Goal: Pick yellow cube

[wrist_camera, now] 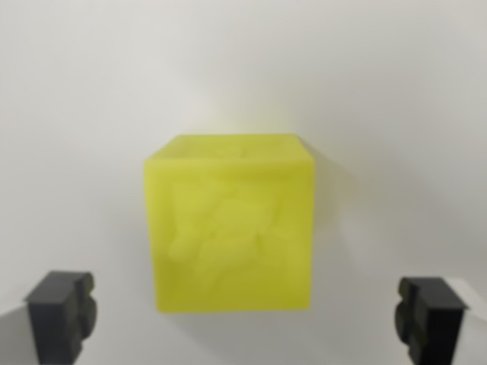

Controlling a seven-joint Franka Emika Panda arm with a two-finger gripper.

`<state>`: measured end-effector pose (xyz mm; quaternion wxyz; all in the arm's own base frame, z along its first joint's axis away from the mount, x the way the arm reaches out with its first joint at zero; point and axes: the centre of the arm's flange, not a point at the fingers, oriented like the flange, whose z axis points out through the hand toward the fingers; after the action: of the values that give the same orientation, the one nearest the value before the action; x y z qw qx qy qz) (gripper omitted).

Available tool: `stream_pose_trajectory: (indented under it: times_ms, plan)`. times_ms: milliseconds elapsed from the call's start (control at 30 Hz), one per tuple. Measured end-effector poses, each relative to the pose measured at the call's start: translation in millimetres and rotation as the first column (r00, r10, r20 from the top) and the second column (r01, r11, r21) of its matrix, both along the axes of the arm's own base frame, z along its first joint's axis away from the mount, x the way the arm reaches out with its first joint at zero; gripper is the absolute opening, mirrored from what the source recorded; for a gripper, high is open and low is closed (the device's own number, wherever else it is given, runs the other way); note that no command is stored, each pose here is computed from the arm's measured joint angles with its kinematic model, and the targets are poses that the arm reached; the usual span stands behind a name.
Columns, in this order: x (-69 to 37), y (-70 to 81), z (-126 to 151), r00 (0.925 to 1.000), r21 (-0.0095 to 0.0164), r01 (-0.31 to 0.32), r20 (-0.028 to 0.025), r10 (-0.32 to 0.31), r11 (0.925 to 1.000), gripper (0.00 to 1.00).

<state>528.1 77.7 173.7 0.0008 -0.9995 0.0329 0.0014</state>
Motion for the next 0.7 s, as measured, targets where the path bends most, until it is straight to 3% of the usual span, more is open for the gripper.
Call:
stream_pose_trajectory:
  times_ms: [700]
  plan:
    - [-2.4, 4.0, -52, 0.9996, -0.0011, -0.03, 0.0005, 0.03, 0.9996, 1.0]
